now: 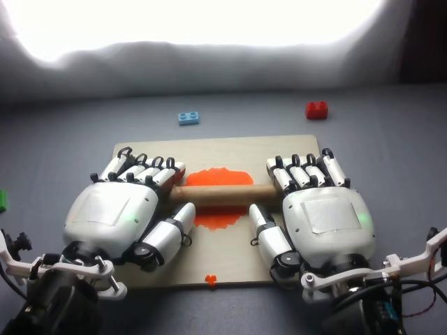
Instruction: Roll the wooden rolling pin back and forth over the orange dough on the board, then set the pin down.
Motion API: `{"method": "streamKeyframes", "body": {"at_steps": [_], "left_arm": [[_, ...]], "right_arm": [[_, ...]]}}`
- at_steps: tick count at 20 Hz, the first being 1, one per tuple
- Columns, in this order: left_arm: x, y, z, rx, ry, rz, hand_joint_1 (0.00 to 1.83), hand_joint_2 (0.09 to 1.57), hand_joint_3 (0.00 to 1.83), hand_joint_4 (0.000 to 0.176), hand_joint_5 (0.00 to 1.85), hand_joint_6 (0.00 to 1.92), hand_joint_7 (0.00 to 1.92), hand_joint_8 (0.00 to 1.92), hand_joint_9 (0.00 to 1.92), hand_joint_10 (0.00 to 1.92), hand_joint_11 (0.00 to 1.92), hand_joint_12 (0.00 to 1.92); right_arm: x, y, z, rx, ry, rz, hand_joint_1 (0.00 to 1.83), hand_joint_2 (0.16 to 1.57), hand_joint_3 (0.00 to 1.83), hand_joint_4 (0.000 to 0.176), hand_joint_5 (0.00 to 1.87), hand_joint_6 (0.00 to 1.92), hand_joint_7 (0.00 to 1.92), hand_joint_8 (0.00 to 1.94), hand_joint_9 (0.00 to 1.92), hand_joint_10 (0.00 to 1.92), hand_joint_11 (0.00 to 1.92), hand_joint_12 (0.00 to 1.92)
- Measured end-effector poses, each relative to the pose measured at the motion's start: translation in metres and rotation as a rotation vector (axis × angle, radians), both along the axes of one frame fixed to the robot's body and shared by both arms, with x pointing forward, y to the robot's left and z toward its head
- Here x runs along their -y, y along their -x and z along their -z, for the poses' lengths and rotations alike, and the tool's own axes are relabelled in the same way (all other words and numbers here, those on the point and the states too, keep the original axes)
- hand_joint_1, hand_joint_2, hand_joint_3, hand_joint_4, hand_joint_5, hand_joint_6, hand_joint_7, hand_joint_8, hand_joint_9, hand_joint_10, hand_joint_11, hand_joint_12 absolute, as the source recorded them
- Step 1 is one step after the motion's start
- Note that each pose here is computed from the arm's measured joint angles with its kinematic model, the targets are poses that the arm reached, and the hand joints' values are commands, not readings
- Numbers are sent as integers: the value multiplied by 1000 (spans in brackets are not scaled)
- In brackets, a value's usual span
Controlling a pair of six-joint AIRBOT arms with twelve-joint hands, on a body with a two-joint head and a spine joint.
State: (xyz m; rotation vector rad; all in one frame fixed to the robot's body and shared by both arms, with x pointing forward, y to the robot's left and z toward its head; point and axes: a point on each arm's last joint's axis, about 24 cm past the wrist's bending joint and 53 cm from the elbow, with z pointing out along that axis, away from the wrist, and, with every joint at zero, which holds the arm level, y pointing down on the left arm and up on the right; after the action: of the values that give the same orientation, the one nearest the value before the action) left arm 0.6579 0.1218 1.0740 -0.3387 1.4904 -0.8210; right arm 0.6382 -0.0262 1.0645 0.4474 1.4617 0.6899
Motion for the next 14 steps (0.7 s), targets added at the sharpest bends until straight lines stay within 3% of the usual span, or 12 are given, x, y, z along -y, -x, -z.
{"method": "streamKeyframes", "body": {"at_steps": [5, 14], "left_arm": [[-1, 3, 1, -2, -6, 5, 0, 1571, 97, 0, 410, 3, 470, 1, 365, 3, 0, 611], [-2, 5, 0, -14, -13, 15, 0, 1571, 94, 0, 397, 0, 463, 0, 363, 3, 0, 622]], "right_arm": [[-1, 4, 0, 0, 9, -2, 0, 1571, 31, 0, 367, 5, 430, 4, 414, 8, 0, 978], [-3, 12, 1, 0, 15, -12, 0, 1571, 24, 0, 366, 1, 432, 2, 415, 5, 0, 976]]}}
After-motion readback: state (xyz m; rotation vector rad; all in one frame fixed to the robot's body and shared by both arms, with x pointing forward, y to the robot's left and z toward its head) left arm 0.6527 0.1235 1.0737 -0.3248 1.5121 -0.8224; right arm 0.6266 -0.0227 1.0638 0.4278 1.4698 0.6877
